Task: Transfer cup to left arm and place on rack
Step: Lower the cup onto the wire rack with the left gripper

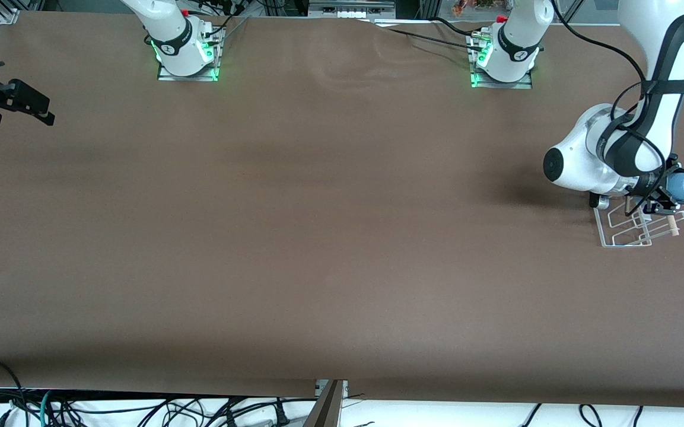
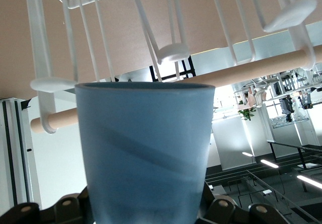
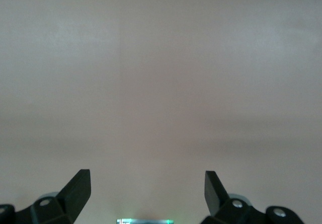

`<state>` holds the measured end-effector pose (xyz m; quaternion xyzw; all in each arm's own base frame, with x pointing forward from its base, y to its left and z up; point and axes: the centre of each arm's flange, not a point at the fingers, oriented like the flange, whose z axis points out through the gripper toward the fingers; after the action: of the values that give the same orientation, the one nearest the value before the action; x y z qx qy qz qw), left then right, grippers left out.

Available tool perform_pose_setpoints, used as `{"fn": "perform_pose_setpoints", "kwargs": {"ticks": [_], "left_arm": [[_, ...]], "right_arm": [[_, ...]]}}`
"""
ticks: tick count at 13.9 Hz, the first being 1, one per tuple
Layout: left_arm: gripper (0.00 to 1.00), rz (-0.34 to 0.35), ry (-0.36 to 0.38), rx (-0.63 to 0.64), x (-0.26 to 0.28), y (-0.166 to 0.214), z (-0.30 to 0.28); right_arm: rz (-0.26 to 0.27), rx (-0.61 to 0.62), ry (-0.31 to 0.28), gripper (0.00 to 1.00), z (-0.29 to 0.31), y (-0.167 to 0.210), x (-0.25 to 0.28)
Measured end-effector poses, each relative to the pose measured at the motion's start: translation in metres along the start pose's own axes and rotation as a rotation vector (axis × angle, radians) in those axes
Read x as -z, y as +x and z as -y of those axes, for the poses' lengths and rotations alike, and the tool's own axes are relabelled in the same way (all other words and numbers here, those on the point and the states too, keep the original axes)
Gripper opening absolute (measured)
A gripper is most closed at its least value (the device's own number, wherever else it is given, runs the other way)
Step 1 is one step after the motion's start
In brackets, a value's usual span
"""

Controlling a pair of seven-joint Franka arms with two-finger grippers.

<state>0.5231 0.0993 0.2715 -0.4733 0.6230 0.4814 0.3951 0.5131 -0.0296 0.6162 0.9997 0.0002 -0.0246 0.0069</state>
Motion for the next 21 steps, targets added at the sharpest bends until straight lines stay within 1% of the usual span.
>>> {"fn": "perform_pose_setpoints", "kwargs": {"ticks": [3, 7, 11, 14, 21], "left_arm": [[0.73, 0.017, 0.011, 0.0, -0.001, 0.007, -0.004], [0.73, 0.014, 0.007, -0.006, -0.002, 0.018, -0.011], [0.73, 0.022, 0.017, 0.018, -0.001, 0.023, -0.013], [0.73, 0.04, 0.04, 0.047, 0.0, 0.028, -0.013], [0.73, 0.042, 0.054, 0.09, -0.005, 0.065, -0.011]], "right_arm": [[0.015, -0.018, 0.005, 1.0, -0.011, 0.006, -0.005], [0.037, -0.025, 0.006, 1.0, -0.015, 0.014, -0.012], [0.032, -0.014, 0.005, 1.0, -0.007, 0.015, -0.008], [0.034, -0.014, 0.005, 1.0, -0.007, 0.015, -0.008], [0.036, -0.015, 0.005, 1.0, -0.007, 0.014, -0.008]]}}
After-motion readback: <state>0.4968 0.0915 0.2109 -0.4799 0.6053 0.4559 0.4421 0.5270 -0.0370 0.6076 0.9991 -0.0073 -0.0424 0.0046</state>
